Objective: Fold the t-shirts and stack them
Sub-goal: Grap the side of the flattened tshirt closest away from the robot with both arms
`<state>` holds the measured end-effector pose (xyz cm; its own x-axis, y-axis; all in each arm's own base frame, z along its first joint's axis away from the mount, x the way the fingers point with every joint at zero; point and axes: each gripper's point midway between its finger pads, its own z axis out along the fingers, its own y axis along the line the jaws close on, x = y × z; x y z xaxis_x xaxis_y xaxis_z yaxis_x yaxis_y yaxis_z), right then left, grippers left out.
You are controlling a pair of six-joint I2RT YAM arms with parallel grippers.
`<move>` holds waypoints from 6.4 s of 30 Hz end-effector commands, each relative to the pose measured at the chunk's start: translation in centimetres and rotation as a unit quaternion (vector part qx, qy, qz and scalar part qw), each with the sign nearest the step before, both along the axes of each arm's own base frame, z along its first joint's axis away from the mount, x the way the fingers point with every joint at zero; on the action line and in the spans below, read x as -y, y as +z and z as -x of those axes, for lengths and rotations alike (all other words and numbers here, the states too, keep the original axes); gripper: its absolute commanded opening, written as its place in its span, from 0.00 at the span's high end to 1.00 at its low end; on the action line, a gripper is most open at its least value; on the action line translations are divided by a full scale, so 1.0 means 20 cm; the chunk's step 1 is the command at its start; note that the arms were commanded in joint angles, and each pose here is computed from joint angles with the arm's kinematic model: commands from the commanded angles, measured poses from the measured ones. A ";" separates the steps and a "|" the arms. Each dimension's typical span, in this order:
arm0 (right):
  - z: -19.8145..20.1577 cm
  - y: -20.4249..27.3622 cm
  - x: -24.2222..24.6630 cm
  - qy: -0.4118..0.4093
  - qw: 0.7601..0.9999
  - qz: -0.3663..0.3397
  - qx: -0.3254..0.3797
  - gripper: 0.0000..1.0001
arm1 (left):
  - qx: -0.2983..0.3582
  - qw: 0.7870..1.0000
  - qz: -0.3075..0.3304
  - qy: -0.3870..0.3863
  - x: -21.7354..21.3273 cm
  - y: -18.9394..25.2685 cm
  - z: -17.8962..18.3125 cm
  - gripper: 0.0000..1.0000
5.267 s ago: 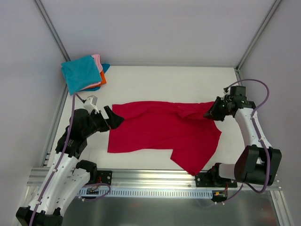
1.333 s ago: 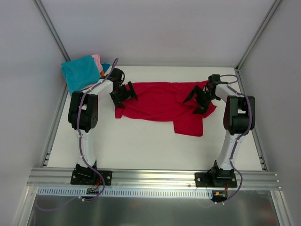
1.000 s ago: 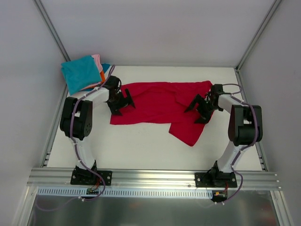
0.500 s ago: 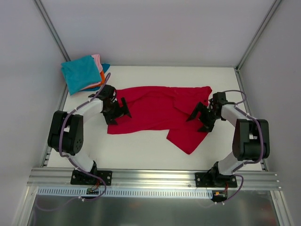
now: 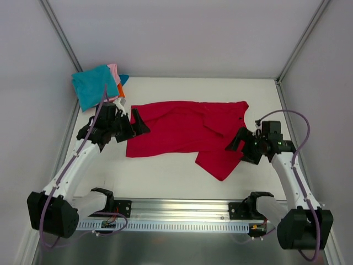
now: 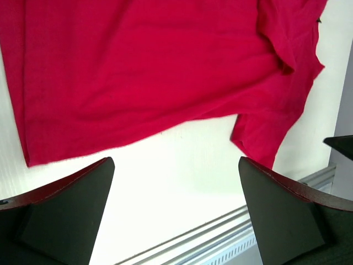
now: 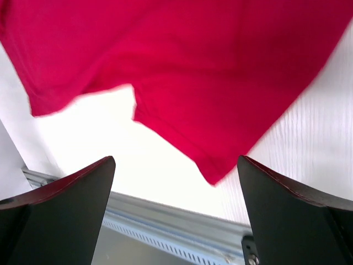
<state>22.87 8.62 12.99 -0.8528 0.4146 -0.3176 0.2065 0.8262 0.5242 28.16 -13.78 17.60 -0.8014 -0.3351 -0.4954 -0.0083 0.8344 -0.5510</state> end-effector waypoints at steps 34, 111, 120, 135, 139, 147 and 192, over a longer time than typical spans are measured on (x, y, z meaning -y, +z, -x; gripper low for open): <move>0.42 -0.59 -0.16 0.003 0.993 -0.020 -0.114 0.11 | 0.027 0.998 0.036 -0.044 -0.01 -0.07 0.38 0.01; 0.40 -0.53 -0.13 0.017 0.995 0.013 -0.099 1.00 | -0.165 0.969 -0.162 0.081 -0.33 -0.88 0.14 0.09; 0.40 -0.53 -0.12 0.015 0.995 0.016 -0.097 1.00 | -0.187 0.969 -0.143 0.069 -0.29 -0.89 0.18 0.20; 0.40 -0.53 -0.12 0.015 0.995 0.016 -0.096 0.99 | -0.208 0.969 -0.118 0.064 -0.25 -0.90 0.25 0.32; 0.40 -0.54 -0.12 0.015 0.995 0.017 -0.096 0.99 | -0.210 0.968 -0.118 0.066 -0.25 -0.90 0.26 0.58; 0.39 -0.54 -0.12 0.014 0.995 0.016 -0.096 0.99 | -0.211 0.965 -0.130 0.082 -0.29 -0.86 0.29 0.64; 0.41 -0.55 -0.12 0.023 0.994 0.020 -0.101 1.00 | -0.196 0.952 -0.192 0.139 -0.43 -0.86 0.29 0.52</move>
<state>14.26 11.07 1.32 -0.9167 0.3765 -0.1340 0.2836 0.8491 0.4456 23.06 -5.59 1.45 -0.8379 -0.4368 -0.3273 -0.4029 0.8995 -0.1690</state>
